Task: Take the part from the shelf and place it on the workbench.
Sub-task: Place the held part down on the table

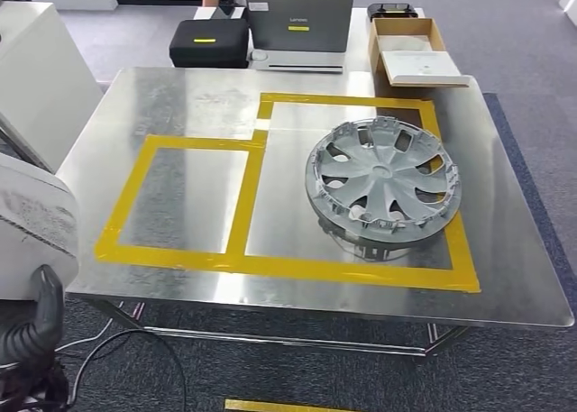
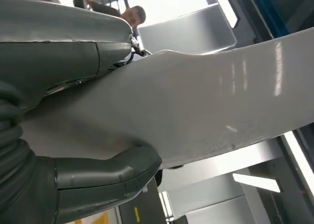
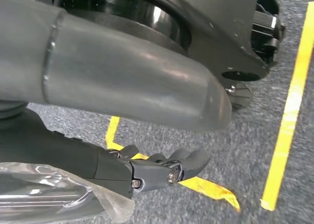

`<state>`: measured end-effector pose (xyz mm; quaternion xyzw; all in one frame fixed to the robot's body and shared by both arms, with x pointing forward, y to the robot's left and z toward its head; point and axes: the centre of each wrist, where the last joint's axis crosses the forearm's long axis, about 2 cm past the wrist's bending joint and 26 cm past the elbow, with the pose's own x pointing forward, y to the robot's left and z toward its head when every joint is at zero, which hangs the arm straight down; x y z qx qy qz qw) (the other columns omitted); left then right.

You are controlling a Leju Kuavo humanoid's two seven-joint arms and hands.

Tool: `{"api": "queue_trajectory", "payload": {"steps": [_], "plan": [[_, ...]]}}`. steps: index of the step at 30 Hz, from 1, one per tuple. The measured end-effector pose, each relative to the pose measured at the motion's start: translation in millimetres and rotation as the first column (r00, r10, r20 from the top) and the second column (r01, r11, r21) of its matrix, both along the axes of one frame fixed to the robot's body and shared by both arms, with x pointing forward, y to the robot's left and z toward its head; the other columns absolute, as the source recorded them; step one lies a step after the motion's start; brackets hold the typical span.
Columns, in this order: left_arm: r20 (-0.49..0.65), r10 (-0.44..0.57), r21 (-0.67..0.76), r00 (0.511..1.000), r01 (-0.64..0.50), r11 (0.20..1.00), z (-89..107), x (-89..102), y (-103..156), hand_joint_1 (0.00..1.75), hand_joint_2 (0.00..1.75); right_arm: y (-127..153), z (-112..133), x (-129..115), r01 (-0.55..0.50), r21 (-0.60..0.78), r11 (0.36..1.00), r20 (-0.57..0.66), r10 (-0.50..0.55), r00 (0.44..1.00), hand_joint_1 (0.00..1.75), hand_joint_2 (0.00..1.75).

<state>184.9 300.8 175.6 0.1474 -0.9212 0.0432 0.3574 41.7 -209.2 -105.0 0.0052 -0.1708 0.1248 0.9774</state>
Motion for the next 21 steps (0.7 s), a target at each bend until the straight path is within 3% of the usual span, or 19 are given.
{"api": "queue_trajectory", "payload": {"steps": [5,15,21], "plan": [[0.041,0.097,0.162,0.994,-0.103,0.981,16.9,22.4,19.8,1.75,1.75,-0.2,0.0,0.2,-0.014,0.002,1.0,0.012,0.014,1.0,0.0,0.0],[0.054,0.142,0.23,0.988,-0.15,0.962,23.7,41.8,33.2,1.75,1.75,-2.1,-0.4,-0.6,-0.018,-0.006,1.0,0.004,0.018,1.0,0.0,0.0],[-0.027,0.218,0.378,0.975,-0.192,0.906,24.9,81.5,58.3,1.75,1.75,-1.4,-0.1,1.6,-0.041,0.007,0.999,-0.01,0.041,0.999,0.0,0.0]]}}
